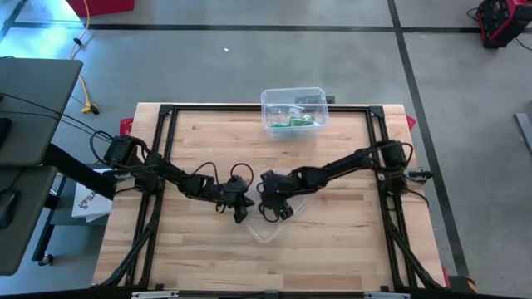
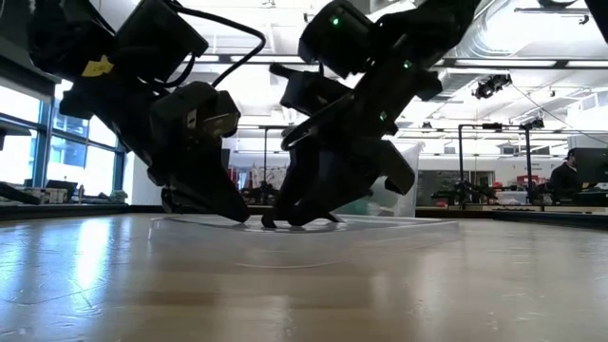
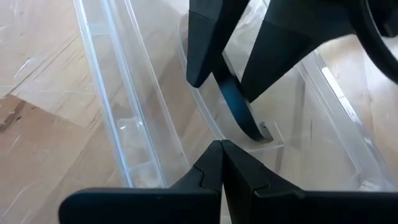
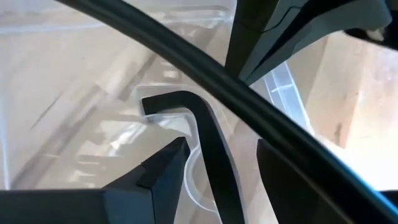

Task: Roll bandage
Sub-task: Close the transparent container

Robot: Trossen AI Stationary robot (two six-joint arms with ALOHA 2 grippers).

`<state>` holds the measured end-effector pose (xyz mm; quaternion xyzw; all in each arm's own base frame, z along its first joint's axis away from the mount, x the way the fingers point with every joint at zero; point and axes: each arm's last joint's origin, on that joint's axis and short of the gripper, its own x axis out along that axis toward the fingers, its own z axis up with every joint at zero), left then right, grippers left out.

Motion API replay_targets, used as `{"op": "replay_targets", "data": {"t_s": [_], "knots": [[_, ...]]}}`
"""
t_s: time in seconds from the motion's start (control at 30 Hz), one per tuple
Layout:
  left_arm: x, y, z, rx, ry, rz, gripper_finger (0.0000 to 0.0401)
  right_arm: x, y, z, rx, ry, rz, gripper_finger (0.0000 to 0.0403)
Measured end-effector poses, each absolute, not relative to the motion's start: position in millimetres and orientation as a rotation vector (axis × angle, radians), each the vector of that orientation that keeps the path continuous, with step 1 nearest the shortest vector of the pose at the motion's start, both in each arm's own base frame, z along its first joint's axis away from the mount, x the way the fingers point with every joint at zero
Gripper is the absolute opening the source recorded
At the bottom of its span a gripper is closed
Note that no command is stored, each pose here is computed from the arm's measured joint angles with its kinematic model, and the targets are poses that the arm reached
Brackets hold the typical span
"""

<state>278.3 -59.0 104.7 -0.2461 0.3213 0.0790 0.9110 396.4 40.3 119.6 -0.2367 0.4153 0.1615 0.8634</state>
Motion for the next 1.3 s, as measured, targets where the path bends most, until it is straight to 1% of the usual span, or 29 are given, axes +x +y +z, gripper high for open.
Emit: {"op": "replay_targets", "data": {"t_s": [0.13,0.37,0.5,0.63,0.73,0.83,0.87,1.0,1.1,1.2,1.3], "knots": [[278,-59,105,-0.507,0.661,0.164,0.0,396,33,118,-0.441,0.876,0.394,0.0185],[278,-59,105,-0.503,0.66,0.166,0.0,393,18,116,-0.301,0.898,0.461,0.0145],[277,-58,104,-0.507,0.679,0.184,0.0,391,17,116,-0.28,0.912,0.485,0.0126],[273,-56,100,-0.516,0.727,0.25,0.0,390,17,120,-0.28,0.908,0.493,0.0108],[271,-55,99,-0.502,0.736,0.288,0.0,385,21,126,-0.281,0.925,0.504,0.0078],[271,-54,100,-0.483,0.725,0.311,0.0,381,23,136,-0.278,0.931,0.514,0.0029],[270,-53,102,-0.478,0.718,0.319,0.0,379,25,139,-0.278,0.937,0.521,0.0018],[265,-51,118,-0.459,0.673,0.35,0.0,374,32,145,-0.291,0.968,0.497,0.0019],[261,-49,143,-0.469,0.577,0.358,0.0,369,39,159,-0.323,0.954,0.479,0.0015],[252,-46,169,-0.479,0.499,0.368,0.0,361,43,187,-0.319,0.907,0.448,0.0015],[237,-44,197,-0.464,0.397,0.396,0.0,344,45,226,-0.308,0.835,0.409,0.0015]]}}
